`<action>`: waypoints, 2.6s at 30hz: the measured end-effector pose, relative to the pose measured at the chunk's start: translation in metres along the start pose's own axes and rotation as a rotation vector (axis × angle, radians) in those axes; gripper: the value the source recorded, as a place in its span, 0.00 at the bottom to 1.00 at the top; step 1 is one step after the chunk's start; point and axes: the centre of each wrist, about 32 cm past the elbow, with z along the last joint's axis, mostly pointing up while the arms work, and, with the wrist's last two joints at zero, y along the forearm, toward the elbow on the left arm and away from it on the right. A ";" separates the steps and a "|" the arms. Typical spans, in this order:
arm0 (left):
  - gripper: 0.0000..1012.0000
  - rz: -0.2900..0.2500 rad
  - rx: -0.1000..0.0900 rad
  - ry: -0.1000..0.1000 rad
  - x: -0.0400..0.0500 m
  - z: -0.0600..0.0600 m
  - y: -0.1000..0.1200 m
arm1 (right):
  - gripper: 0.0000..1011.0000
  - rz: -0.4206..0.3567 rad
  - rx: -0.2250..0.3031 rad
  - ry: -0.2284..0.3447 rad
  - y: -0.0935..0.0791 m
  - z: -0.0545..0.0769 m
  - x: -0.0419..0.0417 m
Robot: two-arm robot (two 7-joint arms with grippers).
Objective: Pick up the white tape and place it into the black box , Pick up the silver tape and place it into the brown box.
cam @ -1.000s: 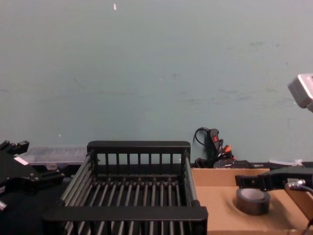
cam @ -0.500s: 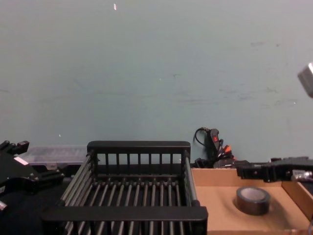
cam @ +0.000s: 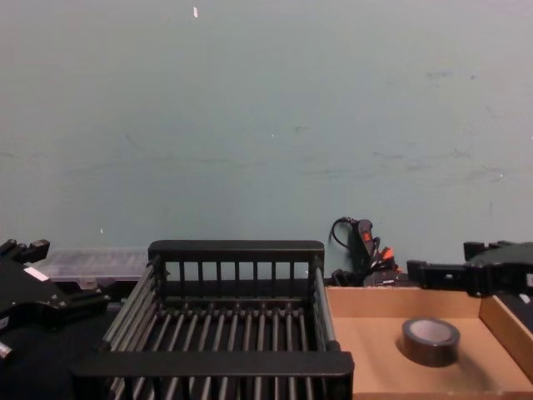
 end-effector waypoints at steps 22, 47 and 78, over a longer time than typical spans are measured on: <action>0.99 0.000 0.000 0.000 0.0000 0.000 0.000 | 0.99 0.219 -0.025 -0.070 -0.057 -0.026 -0.0281; 0.99 0.000 0.000 0.000 0.0000 0.000 0.000 | 0.99 0.376 -0.106 -0.125 -0.054 -0.048 -0.0650; 0.99 0.000 0.000 0.000 0.0000 0.000 0.000 | 0.99 0.430 -0.173 -0.125 -0.028 -0.059 -0.0799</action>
